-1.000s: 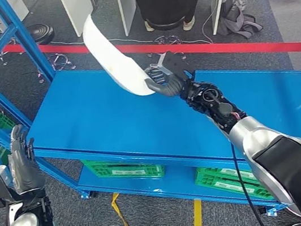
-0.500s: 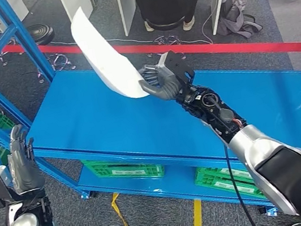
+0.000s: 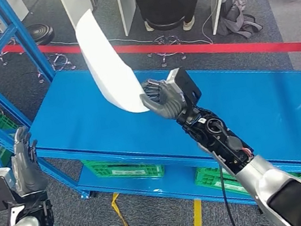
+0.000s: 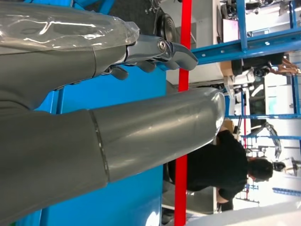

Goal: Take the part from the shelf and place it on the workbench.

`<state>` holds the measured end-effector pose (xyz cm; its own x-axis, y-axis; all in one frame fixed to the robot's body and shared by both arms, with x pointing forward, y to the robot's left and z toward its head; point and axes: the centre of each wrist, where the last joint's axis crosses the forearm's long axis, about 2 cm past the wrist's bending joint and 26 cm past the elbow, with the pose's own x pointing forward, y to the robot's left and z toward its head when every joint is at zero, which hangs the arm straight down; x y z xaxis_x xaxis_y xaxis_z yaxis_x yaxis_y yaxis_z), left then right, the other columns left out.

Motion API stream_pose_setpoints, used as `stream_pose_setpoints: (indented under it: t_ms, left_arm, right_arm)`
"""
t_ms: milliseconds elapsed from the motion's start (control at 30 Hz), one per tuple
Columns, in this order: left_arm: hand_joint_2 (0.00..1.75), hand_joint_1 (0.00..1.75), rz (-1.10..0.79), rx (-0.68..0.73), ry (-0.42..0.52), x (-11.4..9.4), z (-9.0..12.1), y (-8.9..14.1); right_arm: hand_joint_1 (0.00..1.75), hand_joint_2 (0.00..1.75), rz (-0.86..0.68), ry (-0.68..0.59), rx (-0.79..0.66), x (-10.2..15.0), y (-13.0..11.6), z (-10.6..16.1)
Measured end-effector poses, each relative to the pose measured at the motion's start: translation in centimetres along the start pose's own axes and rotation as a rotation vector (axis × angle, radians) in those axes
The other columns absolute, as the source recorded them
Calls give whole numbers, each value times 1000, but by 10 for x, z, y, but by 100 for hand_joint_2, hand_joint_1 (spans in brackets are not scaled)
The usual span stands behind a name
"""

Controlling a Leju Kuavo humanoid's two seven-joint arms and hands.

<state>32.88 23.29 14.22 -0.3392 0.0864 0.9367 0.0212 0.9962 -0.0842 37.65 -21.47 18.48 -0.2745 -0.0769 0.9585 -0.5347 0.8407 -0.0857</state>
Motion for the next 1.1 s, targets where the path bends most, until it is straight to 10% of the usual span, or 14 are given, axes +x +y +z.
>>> stream_pose_setpoints:
  t_ms: [167,300,1100]
  left_arm:
    - [0,0,2,-24,-3,0,0,-1]
    - [175,0,-1,-37,-13,0,0,-3]
    - [175,0,17,-70,-33,2,4,-9]
  right_arm:
    - [175,175,-39,-53,-15,9,20,15]
    - [175,175,-72,-103,-16,21,30,21]
    - [175,175,-92,-298,57,73,56,29]
